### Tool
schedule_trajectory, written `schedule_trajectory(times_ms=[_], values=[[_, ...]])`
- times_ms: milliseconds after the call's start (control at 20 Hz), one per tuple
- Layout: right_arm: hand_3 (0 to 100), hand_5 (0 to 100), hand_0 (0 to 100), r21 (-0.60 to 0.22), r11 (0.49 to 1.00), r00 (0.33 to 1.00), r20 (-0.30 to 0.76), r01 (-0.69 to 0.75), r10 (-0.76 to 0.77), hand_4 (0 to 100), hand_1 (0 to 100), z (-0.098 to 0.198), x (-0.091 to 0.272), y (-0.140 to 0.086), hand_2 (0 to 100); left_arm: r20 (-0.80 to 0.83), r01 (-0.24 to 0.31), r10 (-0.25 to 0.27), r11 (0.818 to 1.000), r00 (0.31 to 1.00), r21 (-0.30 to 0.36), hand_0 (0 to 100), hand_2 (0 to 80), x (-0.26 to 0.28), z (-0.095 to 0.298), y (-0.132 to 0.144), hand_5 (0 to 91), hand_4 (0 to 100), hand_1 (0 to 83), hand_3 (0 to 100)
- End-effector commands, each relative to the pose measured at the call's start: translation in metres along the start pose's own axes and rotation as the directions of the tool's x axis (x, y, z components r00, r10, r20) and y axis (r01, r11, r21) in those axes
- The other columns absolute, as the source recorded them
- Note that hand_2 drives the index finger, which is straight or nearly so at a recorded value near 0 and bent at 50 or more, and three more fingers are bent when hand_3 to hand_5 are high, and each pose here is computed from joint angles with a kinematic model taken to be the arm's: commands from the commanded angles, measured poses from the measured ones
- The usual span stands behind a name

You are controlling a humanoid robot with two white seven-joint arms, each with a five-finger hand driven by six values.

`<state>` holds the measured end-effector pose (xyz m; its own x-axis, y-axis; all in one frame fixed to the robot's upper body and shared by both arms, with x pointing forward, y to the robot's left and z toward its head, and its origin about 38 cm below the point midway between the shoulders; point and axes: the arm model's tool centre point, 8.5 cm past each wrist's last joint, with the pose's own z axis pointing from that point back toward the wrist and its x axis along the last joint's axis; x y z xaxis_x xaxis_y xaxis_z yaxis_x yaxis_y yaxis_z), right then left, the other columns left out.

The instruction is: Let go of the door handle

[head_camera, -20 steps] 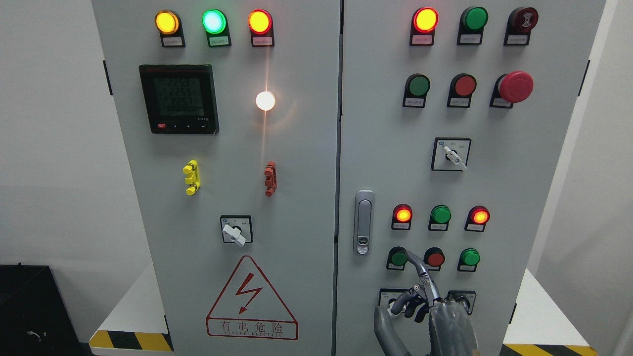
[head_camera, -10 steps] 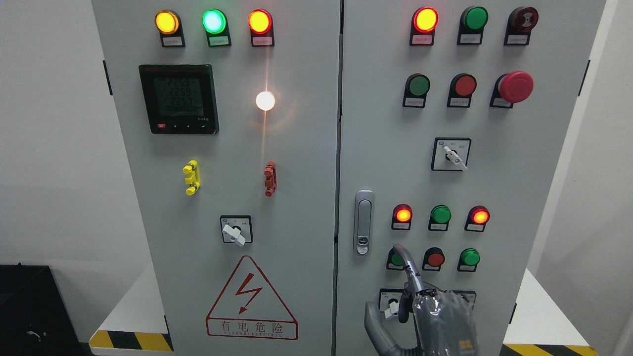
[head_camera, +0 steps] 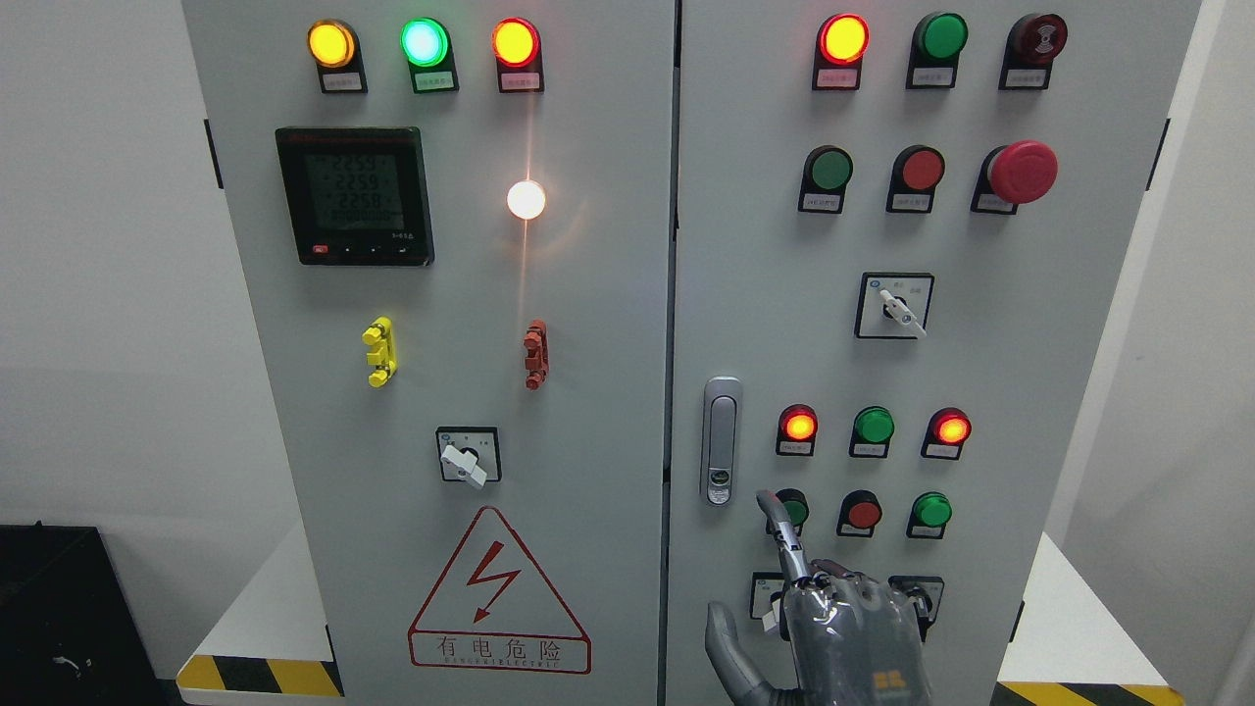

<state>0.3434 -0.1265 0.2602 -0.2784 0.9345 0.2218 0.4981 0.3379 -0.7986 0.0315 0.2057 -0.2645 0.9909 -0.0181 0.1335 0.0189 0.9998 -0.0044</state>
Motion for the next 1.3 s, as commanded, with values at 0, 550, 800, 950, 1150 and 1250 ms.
schedule_trajectory(times_ms=[0, 550, 800, 950, 1150, 1250], values=[[88, 83, 53, 0.062, 0.996, 0.998, 0.030, -0.061, 0.059, 84, 25, -0.001, 0.009, 0.024, 0, -0.016, -0.002, 0.002, 1.000, 1.000, -0.001, 12, 0.0, -0.011, 0.001, -0.001, 0.0, 0, 55.6, 0], [88, 83, 51, 0.071, 0.993, 0.995, -0.001, -0.100, 0.100, 84, 24, -0.018, 0.004, 0.034, 0, -0.016, -0.002, 0.002, 1.000, 1.000, 0.000, 12, 0.0, -0.011, 0.001, 0.000, 0.0, 0, 55.6, 0], [88, 82, 51, 0.080, 0.991, 0.995, 0.003, -0.104, 0.104, 83, 23, -0.022, 0.004, 0.039, 0, -0.016, -0.002, 0.002, 1.000, 1.000, 0.000, 12, 0.0, -0.011, 0.001, 0.000, 0.0, 0, 55.6, 0], [87, 82, 50, 0.088, 0.990, 0.994, 0.002, -0.112, 0.113, 82, 23, -0.026, 0.003, 0.043, 0, -0.016, -0.002, 0.002, 1.000, 1.000, 0.000, 12, 0.0, -0.011, 0.001, 0.000, 0.0, 0, 55.6, 0], [87, 82, 50, 0.081, 0.989, 0.992, -0.014, -0.126, 0.127, 82, 23, -0.032, 0.002, 0.043, 0, -0.016, -0.002, 0.002, 1.000, 1.000, 0.000, 12, 0.0, -0.011, 0.001, 0.000, 0.0, 0, 55.6, 0], [87, 82, 50, 0.080, 0.989, 0.992, -0.013, -0.126, 0.128, 82, 23, -0.034, 0.002, 0.043, 0, -0.017, -0.001, 0.001, 1.000, 1.000, 0.000, 12, 0.0, -0.011, 0.001, 0.000, 0.0, 0, 55.6, 0]])
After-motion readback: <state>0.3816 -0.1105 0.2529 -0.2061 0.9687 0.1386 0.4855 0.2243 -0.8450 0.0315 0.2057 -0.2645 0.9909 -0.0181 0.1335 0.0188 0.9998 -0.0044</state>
